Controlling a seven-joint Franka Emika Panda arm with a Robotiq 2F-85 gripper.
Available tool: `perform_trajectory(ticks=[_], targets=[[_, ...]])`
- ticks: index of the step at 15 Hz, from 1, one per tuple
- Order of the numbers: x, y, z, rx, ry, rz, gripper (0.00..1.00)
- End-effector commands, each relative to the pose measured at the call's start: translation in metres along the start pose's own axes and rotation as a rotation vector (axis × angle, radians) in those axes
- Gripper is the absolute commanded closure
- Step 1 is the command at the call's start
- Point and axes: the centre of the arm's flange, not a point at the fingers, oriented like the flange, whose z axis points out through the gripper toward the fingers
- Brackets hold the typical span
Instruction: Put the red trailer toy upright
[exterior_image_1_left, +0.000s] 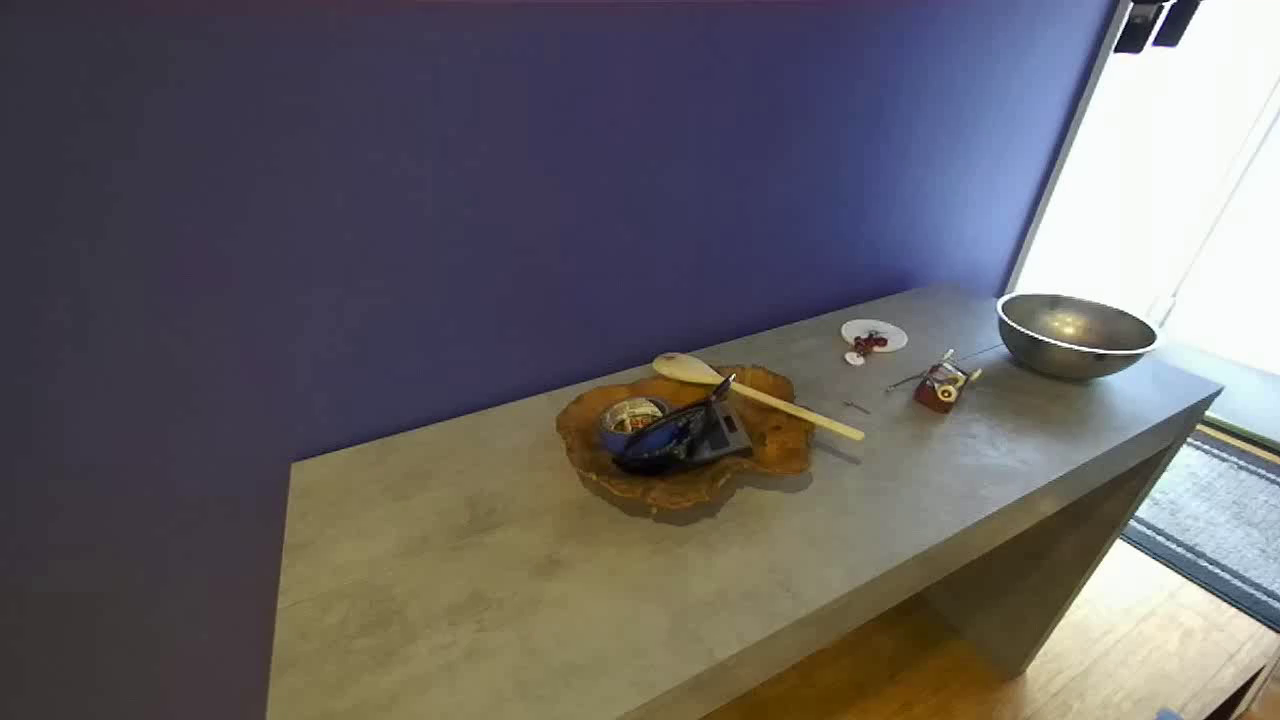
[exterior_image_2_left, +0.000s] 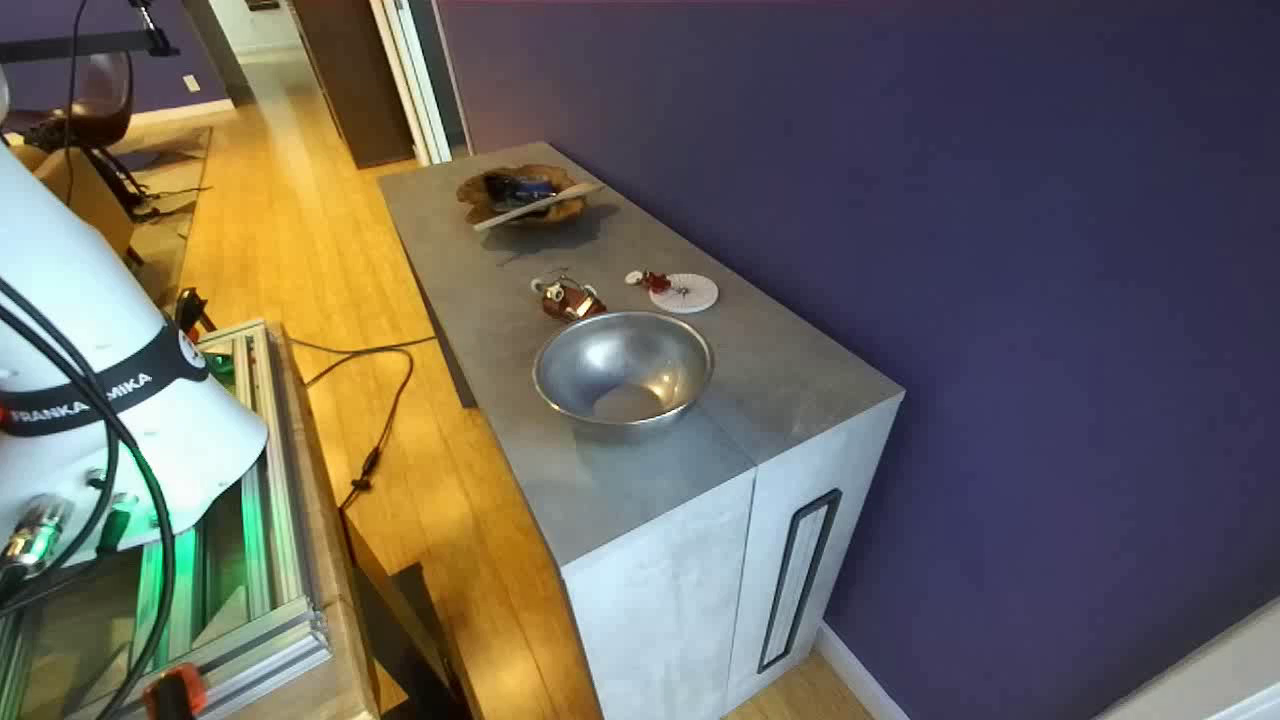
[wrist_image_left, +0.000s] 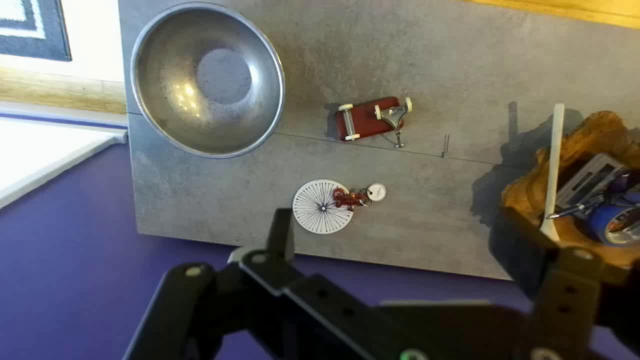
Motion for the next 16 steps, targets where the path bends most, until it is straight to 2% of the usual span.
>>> perform_trajectory(ticks=[1,6,8,12,16], targets=[[0.000,0.000,0.000,0.000,0.000,0.000,0.00],[0.000,0.000,0.000,0.000,0.000,0.000,0.00],[0.020,-0.016,0.018,-0.004,-0.065,-0.049,0.00],[0.043,-0.062,0.073,-0.010,-0.173,-0.173,0.00],[0.059,-0.099,0.138,-0.006,-0.256,-0.244,0.00]])
